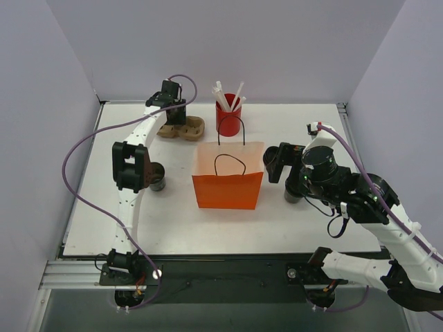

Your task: Pack the takeout coffee

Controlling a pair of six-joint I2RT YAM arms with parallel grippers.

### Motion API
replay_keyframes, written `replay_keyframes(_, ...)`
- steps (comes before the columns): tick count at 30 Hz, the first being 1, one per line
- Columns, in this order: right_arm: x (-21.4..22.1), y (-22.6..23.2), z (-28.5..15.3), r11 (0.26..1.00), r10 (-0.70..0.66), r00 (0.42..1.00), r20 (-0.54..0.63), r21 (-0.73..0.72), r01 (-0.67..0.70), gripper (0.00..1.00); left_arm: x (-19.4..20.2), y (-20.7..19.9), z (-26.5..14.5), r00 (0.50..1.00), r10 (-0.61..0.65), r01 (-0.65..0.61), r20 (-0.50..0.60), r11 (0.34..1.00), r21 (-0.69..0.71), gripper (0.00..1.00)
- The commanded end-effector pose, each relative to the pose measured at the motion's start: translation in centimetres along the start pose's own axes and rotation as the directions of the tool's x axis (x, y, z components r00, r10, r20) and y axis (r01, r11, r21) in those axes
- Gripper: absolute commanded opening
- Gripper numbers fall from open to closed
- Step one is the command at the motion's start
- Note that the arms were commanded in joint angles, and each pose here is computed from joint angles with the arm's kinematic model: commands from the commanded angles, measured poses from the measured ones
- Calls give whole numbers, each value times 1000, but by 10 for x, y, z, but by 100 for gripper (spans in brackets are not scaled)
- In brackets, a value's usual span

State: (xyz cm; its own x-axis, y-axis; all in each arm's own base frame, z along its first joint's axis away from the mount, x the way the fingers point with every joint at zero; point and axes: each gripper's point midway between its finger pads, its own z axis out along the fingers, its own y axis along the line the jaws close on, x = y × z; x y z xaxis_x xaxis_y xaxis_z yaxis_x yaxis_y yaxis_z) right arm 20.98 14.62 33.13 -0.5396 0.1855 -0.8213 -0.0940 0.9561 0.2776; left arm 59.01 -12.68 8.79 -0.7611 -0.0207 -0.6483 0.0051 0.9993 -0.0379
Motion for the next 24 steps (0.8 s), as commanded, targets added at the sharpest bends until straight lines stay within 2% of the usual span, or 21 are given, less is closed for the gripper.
replay_keyframes(1, -6, -2, -1, 1000, 5, 1000, 24, 5, -5, 89, -2, -1, 3, 1000, -20, 20, 3, 1000, 22, 57)
replay_keyframes(5, -6, -3, -1, 1000, 2, 1000, 23, 8, -2, 89, -3, -3, 5, 1000, -22, 22, 8, 999, 29, 57)
replay_keyframes(9, -5, -4, -1, 1000, 2, 1000, 22, 10, -2, 89, -4, -3, 5, 1000, -21, 20, 11, 999, 35, 50)
replay_keyframes(12, -4, -6, -1, 1000, 6, 1000, 23, 12, -6, 89, -11, -6, -2, 1000, -13, 11, 29, 999, 45, 41)
replay_keyframes(13, -3, -6, -1, 1000, 5, 1000, 23, 12, -5, 89, -16, -6, -5, 999, -13, 11, 40, 999, 44, 36)
replay_keyframes(24, -4, -7, 1, 1000, 3, 1000, 18, 16, -4, 89, -68, -1, -55, 987, -10, 7, 161, 1000, 16, 36)
